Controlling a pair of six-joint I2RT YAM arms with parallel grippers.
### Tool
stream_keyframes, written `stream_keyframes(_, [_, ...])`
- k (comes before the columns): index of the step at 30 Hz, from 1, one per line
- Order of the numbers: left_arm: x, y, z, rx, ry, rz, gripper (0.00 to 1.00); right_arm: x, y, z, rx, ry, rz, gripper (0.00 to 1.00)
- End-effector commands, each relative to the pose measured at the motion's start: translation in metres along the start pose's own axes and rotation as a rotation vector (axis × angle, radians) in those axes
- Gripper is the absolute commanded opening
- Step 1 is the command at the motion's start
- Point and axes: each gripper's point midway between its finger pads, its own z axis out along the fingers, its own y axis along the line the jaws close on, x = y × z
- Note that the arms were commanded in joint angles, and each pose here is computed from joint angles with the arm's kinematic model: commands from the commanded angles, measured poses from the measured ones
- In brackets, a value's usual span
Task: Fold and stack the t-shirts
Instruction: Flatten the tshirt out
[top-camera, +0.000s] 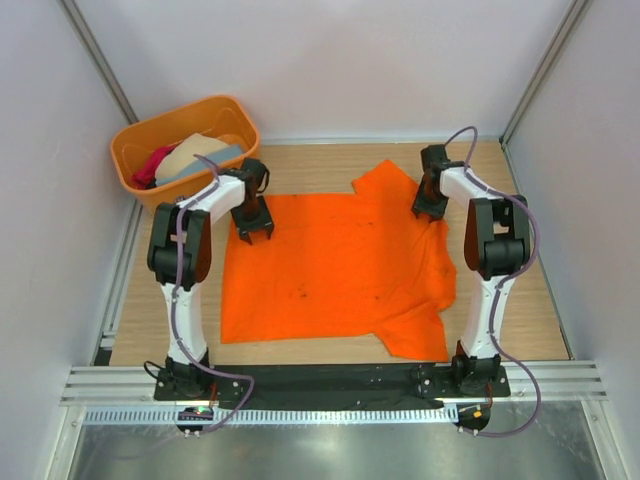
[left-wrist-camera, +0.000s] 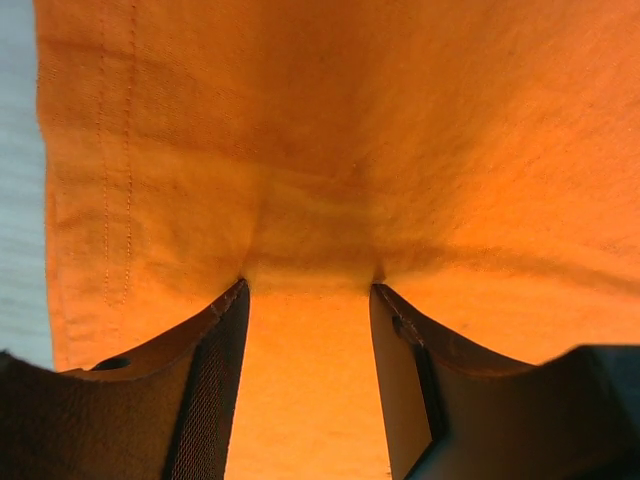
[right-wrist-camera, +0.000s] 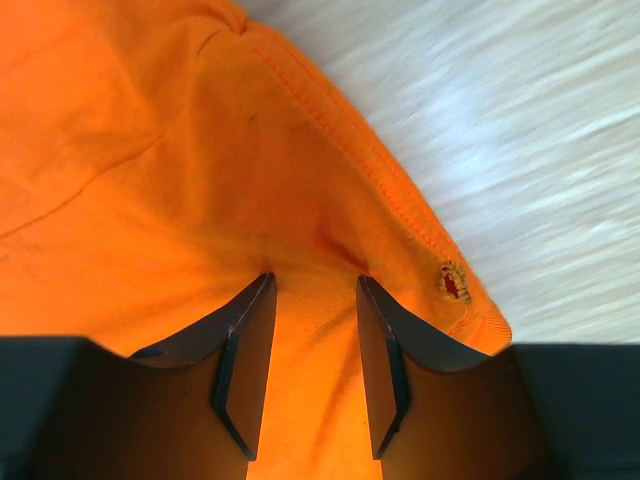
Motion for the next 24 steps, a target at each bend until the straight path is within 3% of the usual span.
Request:
stream_keyframes(1, [-0.008, -0.042, 0.019, 0.064, -0.019, 0.018, 0.53, -0.027, -0.033, 0.024, 0.073, -0.051, 0.017, 0.44])
stream_keyframes(8, [-0.035, -0.08, 0.038, 0.068, -0.055, 0.022, 0.56, -0.073, -0.011, 0.048, -0.012, -0.094, -0.059, 0.49])
stream_keyframes(11, [-0.059, -0.087, 0.007, 0.081, -0.126, 0.045, 0.61, -0.104, -0.005, 0.015, -0.01, -0.122, -0.027, 0.51])
stream_keyframes(15, [-0.062, -0.078, -0.051, 0.094, -0.194, 0.082, 0.67, -0.104, -0.031, -0.055, 0.07, -0.138, 0.053, 0.59])
stream_keyframes(19, [-0.039, -0.064, -0.107, 0.142, -0.242, 0.108, 0.7, -0.087, -0.063, -0.113, 0.098, -0.166, 0.139, 0.7])
stream_keyframes(22, [-0.001, -0.044, -0.136, 0.199, -0.219, 0.088, 0.63, -0.055, -0.076, -0.152, 0.064, -0.146, 0.177, 0.72])
stream_keyframes(23, [0.023, -0.028, -0.124, 0.172, -0.164, 0.086, 0.61, -0.027, -0.076, -0.149, 0.045, -0.078, 0.178, 0.72])
stream_keyframes(24, [0.032, -0.021, -0.143, 0.208, -0.19, 0.058, 0.59, -0.014, -0.077, -0.154, 0.032, -0.062, 0.189, 0.71])
